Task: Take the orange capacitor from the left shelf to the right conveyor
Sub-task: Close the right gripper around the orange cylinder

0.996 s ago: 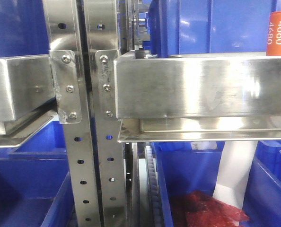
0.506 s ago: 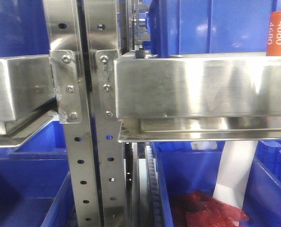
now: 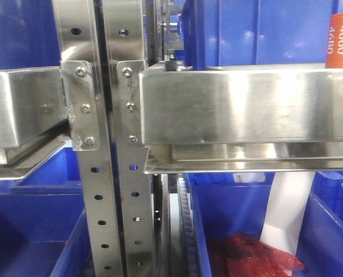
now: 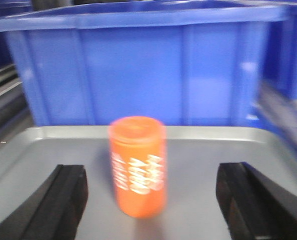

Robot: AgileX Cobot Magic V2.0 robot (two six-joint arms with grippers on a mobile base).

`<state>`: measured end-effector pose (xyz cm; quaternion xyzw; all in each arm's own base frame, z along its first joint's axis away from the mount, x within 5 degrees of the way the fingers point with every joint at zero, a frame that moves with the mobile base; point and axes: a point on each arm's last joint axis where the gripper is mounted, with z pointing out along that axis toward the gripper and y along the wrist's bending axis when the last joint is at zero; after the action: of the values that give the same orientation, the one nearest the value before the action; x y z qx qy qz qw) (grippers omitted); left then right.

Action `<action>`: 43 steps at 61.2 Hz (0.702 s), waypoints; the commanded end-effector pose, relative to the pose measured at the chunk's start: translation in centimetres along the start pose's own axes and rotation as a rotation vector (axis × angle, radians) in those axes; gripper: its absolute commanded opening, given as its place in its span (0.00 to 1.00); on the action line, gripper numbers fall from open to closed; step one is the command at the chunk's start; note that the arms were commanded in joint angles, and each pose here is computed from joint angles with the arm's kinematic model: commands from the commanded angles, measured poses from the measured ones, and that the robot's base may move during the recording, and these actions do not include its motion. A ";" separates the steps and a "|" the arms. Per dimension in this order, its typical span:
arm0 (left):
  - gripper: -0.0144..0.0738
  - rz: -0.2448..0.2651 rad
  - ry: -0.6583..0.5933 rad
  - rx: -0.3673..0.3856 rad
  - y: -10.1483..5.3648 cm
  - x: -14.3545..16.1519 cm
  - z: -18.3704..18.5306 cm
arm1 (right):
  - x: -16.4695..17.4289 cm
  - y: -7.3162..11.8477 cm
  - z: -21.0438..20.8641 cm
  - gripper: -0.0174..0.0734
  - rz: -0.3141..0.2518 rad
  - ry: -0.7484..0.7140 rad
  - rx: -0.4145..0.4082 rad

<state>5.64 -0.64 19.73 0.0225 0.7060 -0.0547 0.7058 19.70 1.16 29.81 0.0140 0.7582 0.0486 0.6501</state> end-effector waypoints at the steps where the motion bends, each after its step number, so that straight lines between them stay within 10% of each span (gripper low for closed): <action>1: 0.02 -0.004 -0.105 0.005 0.0 -1.0 -0.2 | -1.9 0.6 1.1 0.88 -0.008 -0.155 -0.032; 43: 0.02 -0.004 -0.105 0.005 0.0 -1.0 -0.2 | 0.3 0.5 6.8 0.88 -0.009 -0.159 -0.030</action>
<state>5.64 -0.64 19.73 0.0225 0.7060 -0.0547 0.7058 25.70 1.96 25.85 0.0091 0.7589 0.0521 0.6491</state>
